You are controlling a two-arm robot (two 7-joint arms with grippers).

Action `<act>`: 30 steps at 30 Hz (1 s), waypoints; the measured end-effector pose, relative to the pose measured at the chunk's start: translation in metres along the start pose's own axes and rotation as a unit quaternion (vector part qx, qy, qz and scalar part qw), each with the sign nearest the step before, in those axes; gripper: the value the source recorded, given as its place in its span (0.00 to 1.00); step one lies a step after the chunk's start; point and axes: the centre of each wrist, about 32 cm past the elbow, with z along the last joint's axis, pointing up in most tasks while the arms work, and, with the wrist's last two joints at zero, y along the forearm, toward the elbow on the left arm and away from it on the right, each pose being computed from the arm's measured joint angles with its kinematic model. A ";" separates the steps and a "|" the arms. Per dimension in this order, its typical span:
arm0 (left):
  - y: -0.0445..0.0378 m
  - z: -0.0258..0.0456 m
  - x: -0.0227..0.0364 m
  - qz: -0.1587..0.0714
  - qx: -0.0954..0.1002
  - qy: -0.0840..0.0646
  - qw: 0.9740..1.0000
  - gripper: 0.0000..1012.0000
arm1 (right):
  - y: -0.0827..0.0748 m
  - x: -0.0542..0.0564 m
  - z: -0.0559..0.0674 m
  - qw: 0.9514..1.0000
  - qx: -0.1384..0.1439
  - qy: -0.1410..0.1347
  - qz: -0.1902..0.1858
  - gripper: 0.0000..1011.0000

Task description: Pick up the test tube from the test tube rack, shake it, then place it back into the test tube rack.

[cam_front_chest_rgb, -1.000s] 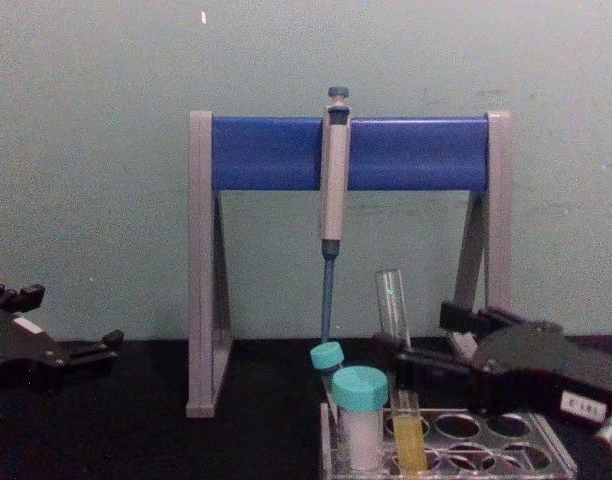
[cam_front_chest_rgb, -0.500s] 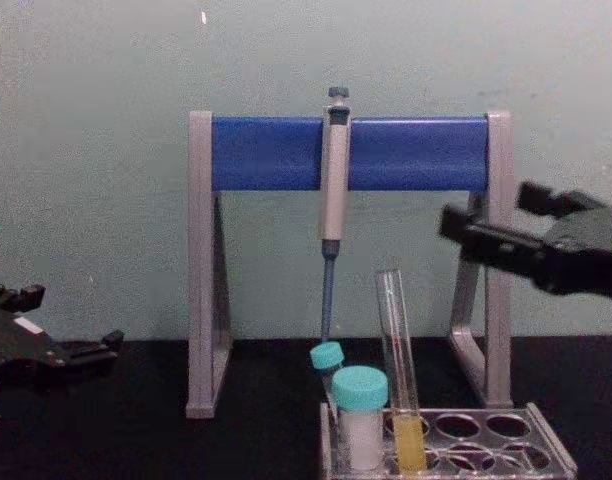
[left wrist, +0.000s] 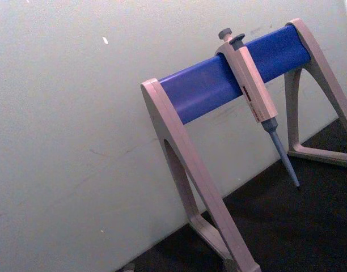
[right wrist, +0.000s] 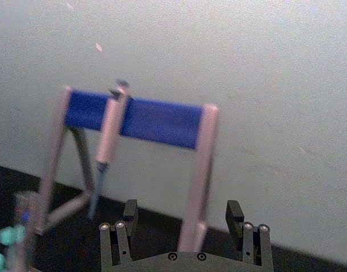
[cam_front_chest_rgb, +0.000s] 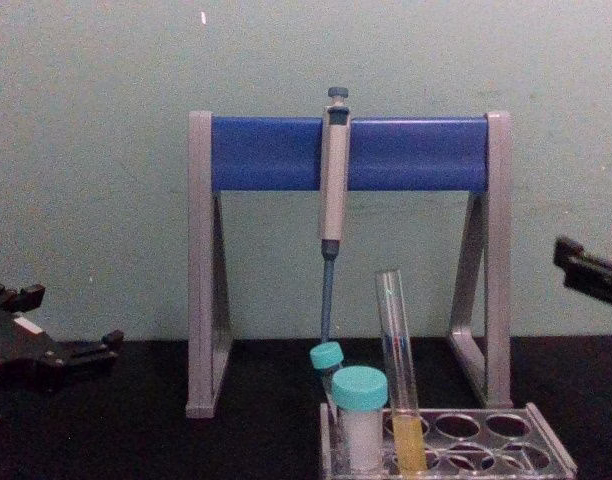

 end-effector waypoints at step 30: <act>0.0000 0.0000 0.0000 0.000 0.000 0.000 1.000 0.99 | -0.014 -0.014 -0.059 0.988 -0.137 0.031 -0.057 0.99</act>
